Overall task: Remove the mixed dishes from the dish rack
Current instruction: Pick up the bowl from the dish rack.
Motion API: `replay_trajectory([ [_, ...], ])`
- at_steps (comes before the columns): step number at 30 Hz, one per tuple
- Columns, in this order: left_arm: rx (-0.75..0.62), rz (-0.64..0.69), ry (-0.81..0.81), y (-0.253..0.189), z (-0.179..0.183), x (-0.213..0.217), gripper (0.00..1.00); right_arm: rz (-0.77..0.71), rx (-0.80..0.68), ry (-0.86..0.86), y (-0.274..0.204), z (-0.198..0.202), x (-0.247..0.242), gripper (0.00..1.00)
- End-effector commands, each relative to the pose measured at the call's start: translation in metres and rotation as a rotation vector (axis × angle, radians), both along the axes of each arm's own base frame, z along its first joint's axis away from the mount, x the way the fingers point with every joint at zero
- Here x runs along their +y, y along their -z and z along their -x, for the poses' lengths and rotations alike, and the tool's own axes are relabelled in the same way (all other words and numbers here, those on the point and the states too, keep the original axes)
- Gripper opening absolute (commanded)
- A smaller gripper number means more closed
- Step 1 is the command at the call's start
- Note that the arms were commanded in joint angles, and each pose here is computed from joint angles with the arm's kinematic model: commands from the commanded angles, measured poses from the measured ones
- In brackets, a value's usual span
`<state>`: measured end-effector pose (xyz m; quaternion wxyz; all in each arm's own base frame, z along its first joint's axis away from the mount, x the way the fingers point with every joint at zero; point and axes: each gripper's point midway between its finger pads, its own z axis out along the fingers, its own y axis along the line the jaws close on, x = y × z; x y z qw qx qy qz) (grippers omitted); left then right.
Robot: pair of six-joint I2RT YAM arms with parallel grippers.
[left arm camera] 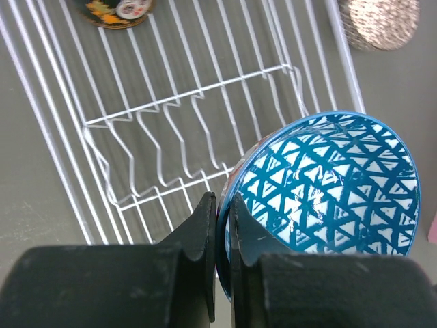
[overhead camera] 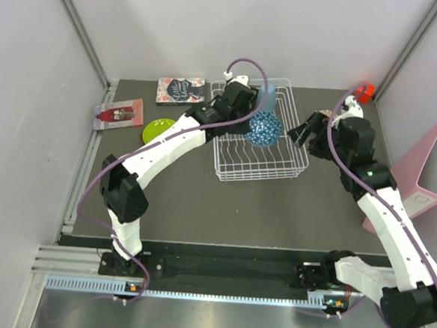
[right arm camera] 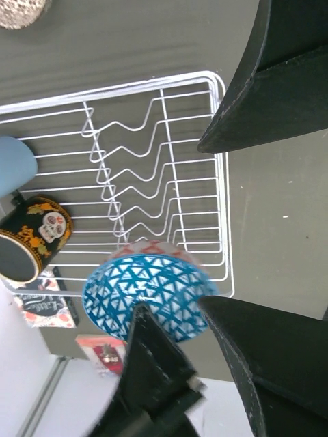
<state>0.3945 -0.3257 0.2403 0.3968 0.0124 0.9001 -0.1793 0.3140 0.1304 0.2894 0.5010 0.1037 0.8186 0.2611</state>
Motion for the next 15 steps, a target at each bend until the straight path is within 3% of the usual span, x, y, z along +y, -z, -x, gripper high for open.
replay_trajectory([
  [1,-0.132,0.010,0.004,-0.034,0.000,-0.003,0.00,0.021,0.043,-0.072,0.001,-0.003,0.015,0.85],
  [15,-0.113,0.032,0.072,-0.027,0.021,-0.030,0.00,0.083,0.118,-0.179,0.034,-0.020,0.053,0.82],
])
